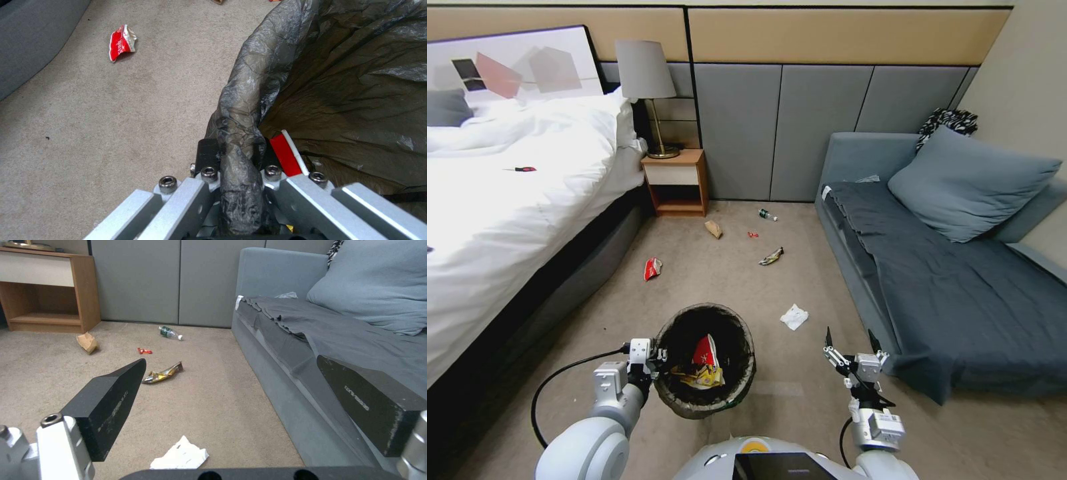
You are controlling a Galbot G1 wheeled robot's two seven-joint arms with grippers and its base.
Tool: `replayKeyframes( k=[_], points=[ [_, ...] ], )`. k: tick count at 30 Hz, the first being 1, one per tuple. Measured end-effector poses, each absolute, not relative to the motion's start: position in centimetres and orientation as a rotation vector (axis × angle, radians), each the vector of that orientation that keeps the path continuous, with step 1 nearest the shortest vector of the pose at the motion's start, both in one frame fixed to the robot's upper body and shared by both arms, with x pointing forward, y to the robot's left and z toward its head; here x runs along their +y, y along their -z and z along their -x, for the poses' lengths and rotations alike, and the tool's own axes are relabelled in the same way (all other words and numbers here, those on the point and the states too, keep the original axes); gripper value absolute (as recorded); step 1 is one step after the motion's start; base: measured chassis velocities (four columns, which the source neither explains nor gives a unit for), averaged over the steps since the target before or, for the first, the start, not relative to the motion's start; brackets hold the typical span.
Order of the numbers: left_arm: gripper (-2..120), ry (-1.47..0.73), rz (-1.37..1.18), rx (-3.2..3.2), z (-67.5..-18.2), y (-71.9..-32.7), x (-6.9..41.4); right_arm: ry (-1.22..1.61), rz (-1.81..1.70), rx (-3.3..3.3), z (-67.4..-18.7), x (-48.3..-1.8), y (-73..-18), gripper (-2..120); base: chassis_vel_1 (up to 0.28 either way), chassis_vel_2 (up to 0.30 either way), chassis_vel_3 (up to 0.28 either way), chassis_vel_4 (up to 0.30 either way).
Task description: Pick up the trash bin, then pick up the garbage from the floor and place it into the trash bin.
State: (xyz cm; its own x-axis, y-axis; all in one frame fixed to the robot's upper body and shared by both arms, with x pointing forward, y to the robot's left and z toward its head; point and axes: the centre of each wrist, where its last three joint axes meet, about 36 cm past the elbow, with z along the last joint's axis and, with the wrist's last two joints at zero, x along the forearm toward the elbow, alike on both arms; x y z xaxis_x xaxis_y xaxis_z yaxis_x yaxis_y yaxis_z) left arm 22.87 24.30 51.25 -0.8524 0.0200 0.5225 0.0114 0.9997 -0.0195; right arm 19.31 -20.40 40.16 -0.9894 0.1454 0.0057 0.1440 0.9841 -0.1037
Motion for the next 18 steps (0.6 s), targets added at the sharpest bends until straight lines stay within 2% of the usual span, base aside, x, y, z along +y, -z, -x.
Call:
replayKeyframes(
  k=[18],
  points=[
    [1, -0.025, 0.017, -2.586, -22.75, -51.18, 24.33, -0.161, 0.237, -3.117, -19.36, -20.55, -40.21, 100, 0.0, 0.0, 0.0, 0.0]
  ],
)
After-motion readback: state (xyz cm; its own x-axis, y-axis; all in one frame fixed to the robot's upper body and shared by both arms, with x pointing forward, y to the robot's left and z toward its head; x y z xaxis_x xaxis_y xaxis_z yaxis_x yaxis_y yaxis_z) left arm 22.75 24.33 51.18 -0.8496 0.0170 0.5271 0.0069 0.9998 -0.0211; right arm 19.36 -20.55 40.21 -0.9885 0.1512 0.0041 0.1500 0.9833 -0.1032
